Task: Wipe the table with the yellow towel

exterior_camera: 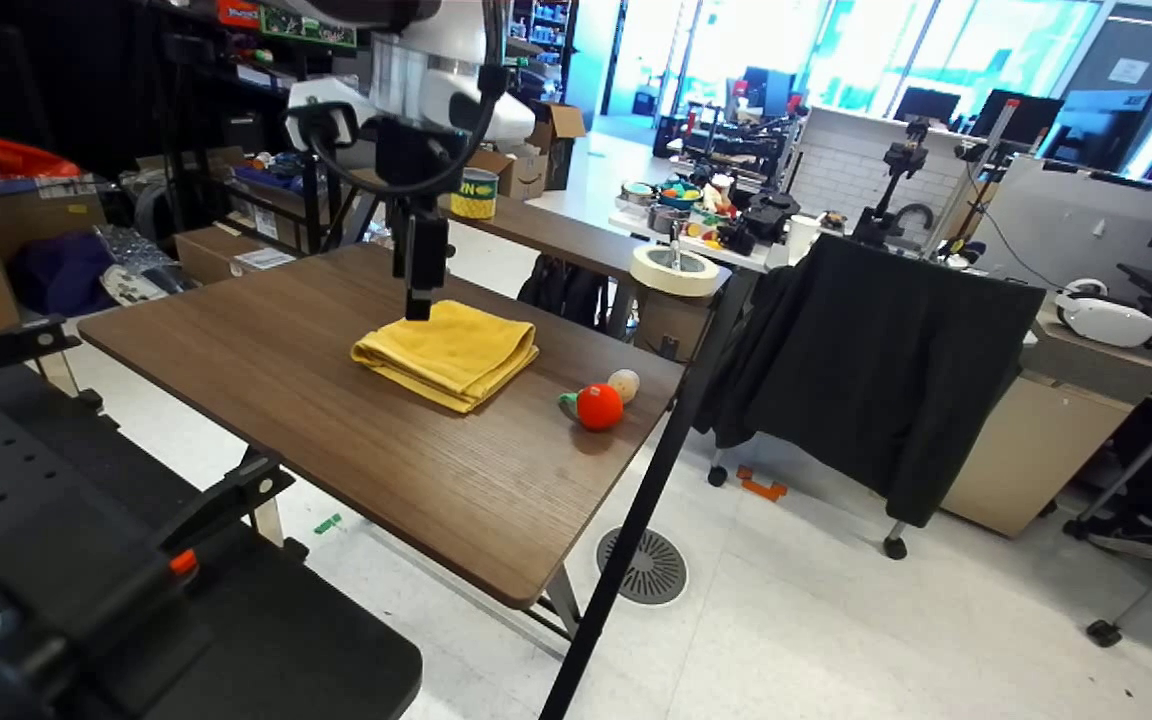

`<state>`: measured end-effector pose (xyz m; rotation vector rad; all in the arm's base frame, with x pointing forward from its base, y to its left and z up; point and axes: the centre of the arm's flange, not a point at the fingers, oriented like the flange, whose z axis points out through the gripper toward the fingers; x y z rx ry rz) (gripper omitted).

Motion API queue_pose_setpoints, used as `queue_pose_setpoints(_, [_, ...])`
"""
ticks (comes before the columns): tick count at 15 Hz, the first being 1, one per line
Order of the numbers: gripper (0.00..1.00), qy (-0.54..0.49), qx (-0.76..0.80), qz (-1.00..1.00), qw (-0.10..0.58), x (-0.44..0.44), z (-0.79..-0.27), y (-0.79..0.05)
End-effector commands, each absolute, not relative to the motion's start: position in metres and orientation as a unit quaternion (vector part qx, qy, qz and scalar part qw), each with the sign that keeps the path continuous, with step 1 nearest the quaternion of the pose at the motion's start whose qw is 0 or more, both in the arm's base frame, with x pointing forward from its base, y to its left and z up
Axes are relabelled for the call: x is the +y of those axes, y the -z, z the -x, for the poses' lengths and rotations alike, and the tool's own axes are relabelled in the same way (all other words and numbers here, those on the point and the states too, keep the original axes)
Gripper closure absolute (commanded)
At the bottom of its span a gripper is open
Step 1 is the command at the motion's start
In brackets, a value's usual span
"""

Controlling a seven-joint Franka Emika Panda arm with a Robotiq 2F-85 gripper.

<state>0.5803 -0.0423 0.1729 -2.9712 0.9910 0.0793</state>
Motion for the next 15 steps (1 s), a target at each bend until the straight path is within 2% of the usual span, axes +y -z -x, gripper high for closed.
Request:
queue_pose_setpoints(1, [0.00,-0.028,0.317,0.948,0.001,-0.034,-0.587,-0.161])
queue_pose_setpoints(5, [0.00,-0.028,0.319,0.947,0.000,-0.040,-0.585,-0.162])
queue_pose_setpoints(6, [0.00,-0.068,0.261,0.963,-0.005,-0.051,-0.579,-0.168])
queue_pose_setpoints(12, [0.00,-0.119,0.111,0.986,0.030,-0.070,-0.575,-0.169])
queue_pose_setpoints(15, [0.00,-0.148,0.037,0.988,0.003,-0.074,-0.573,-0.162])
